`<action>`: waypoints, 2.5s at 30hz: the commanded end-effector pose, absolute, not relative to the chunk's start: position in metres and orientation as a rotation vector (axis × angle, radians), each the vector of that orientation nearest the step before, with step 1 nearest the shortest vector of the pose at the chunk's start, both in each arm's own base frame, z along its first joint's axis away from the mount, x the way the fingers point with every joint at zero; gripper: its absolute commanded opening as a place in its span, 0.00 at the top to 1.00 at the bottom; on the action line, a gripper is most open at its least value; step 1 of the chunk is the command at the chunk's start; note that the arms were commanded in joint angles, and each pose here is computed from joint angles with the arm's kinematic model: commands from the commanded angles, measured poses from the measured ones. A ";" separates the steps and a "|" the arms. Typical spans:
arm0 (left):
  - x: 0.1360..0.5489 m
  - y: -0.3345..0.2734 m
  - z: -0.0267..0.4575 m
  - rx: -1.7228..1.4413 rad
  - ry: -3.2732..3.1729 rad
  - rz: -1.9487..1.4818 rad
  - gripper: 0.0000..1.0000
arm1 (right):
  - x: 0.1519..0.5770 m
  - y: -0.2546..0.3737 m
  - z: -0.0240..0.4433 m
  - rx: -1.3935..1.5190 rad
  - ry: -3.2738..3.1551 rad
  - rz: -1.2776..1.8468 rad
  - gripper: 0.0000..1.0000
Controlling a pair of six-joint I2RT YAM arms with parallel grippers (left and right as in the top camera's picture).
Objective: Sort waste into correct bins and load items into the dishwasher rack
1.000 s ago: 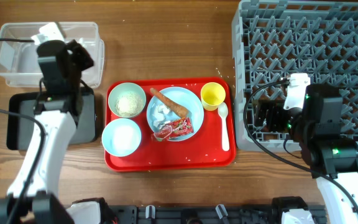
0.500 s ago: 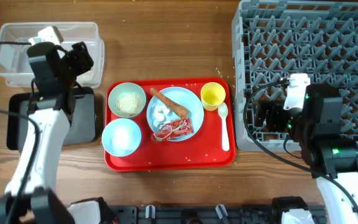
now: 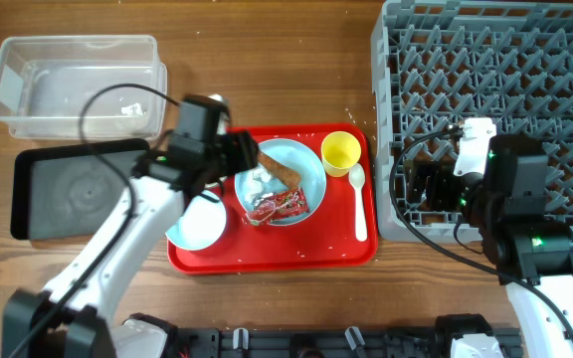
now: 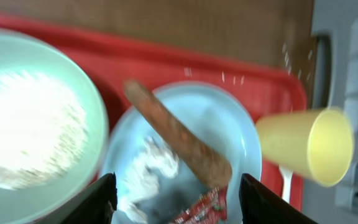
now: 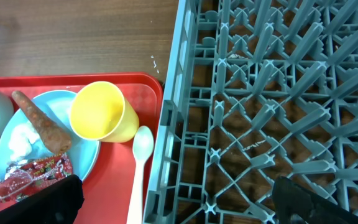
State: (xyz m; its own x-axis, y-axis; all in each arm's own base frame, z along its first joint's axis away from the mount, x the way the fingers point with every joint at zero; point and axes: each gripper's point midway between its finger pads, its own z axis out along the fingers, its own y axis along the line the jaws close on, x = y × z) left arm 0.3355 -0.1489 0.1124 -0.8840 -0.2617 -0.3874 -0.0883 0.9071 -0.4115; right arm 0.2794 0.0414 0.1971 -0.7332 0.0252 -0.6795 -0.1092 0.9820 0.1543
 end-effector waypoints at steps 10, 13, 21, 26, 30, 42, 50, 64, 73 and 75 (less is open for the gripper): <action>0.309 -0.164 0.032 -0.239 2.871 -0.334 0.40 | 0.279 0.043 0.202 -0.046 2.384 0.262 0.00; 0.306 -0.163 0.021 -0.240 2.906 -0.311 0.45 | 0.279 0.043 0.202 -0.045 2.384 0.262 0.00; 0.310 -0.166 0.019 -0.238 2.892 -0.320 0.87 | 0.278 0.043 0.202 -0.045 2.385 0.262 0.00; 0.313 -0.163 0.022 -0.231 2.877 -0.301 0.96 | 0.278 0.043 0.202 -0.045 2.385 0.262 0.00; 0.324 -0.157 0.056 -0.171 2.777 -0.313 0.96 | 0.279 0.043 0.202 -0.046 2.385 0.262 0.00; 0.387 -0.012 0.195 -0.573 2.188 -0.095 0.96 | 0.279 0.043 0.202 -0.045 2.384 0.262 0.00; 0.437 0.084 0.194 -0.791 1.955 -0.021 0.96 | 0.279 0.043 0.202 -0.045 2.384 0.262 0.00; 0.483 0.068 0.190 -0.570 1.939 -0.112 0.49 | 0.279 0.043 0.202 -0.045 2.384 0.262 0.00; 0.421 -0.080 0.162 -0.381 2.311 -0.517 0.47 | 0.278 0.043 0.202 -0.045 2.385 0.262 0.00; 0.403 -0.105 0.144 -0.406 2.412 -0.557 0.44 | 0.278 0.043 0.202 -0.045 2.385 0.263 0.00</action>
State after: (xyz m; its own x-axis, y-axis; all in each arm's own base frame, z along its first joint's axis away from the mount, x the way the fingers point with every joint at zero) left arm 0.4262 -0.0528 0.1544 -0.6669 -0.3976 -0.6303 -0.1649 0.9036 -0.3955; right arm 0.2757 0.0412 0.1939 -0.7470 0.0245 -0.6644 -0.1060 0.9822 0.1554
